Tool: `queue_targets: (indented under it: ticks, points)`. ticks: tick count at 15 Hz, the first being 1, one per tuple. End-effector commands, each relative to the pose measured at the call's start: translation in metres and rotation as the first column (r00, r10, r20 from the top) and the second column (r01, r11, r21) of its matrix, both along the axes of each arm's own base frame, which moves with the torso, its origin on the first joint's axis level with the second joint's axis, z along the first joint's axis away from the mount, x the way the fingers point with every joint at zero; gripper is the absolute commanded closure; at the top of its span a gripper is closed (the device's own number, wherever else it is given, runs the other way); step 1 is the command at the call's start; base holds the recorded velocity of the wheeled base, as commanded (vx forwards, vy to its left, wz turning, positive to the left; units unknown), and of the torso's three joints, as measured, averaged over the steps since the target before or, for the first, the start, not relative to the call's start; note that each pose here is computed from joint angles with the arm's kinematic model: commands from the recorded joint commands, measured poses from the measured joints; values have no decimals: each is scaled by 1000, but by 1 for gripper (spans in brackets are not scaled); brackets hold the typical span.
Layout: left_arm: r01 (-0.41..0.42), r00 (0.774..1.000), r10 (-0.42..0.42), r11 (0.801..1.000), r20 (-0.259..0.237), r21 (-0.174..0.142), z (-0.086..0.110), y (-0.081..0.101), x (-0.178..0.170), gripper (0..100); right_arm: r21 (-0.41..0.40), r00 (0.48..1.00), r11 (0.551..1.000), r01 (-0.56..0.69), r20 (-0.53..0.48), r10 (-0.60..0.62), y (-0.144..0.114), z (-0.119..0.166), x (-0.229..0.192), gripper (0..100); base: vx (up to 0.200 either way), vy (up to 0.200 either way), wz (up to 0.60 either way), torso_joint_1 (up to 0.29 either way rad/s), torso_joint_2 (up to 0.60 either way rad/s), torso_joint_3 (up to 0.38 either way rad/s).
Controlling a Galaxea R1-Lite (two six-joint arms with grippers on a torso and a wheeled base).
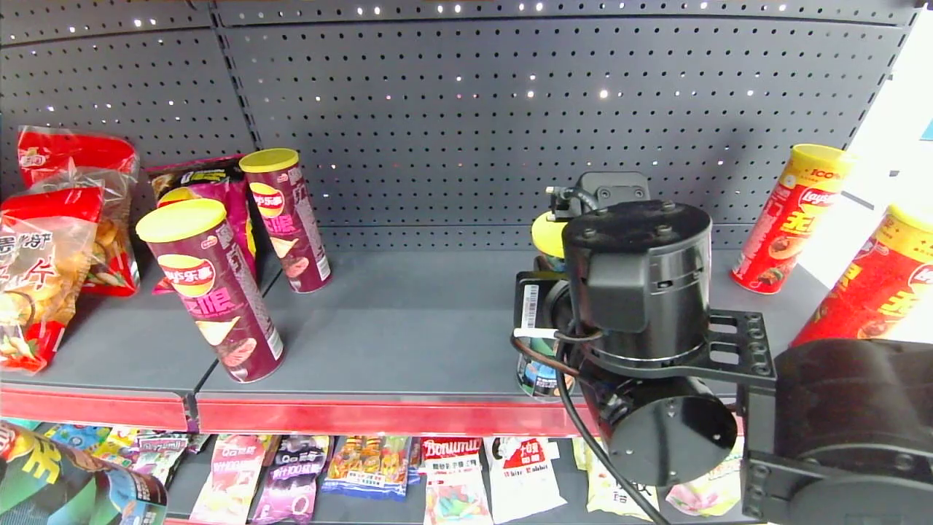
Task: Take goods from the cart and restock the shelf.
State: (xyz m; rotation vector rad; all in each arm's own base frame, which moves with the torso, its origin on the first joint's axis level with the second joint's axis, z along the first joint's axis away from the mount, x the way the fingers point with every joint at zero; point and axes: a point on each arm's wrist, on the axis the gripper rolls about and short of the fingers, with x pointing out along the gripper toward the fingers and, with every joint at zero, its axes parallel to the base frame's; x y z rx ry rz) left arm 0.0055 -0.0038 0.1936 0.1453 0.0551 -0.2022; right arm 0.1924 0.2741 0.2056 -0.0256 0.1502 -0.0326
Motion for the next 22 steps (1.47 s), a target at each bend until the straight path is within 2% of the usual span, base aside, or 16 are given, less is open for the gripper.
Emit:
queue_targets:
  ticks: [1, 4, 5, 19, 22]
  points:
    - [0, 1000, 0, 1000, 0, 0, 0, 0, 0, 100, -1, 1000, 1000, 3, 0, -3, 2, -2, 1, 100, 0, 0, 0, 0, 0, 0]
    - [0, 1000, 0, 1000, 0, 0, 0, 0, 0, 100, -9, 1000, 1000, 6, -5, -6, 3, -5, 2, 100, 0, 0, 0, 0, 0, 0]
    - [0, 1000, 0, 1000, 0, 0, -1, 0, 0, 100, -8, 1000, 1000, 6, -4, -6, 3, -4, 2, 0, 0, 0, 0, 0, 0, 0]
    - [0, 1000, 0, 1000, -5, 1, -4, 0, -1, 100, 21, 999, 999, -34, 17, 33, 7, 6, -21, 0, 0, 0, 0, 0, 0, 0]
    - [0, 1000, 0, 1000, -5, 1, -4, 0, -1, 100, -10, 1000, 1000, -13, 13, 13, 2, 0, -29, 0, 0, 0, 0, 0, 0, 0]
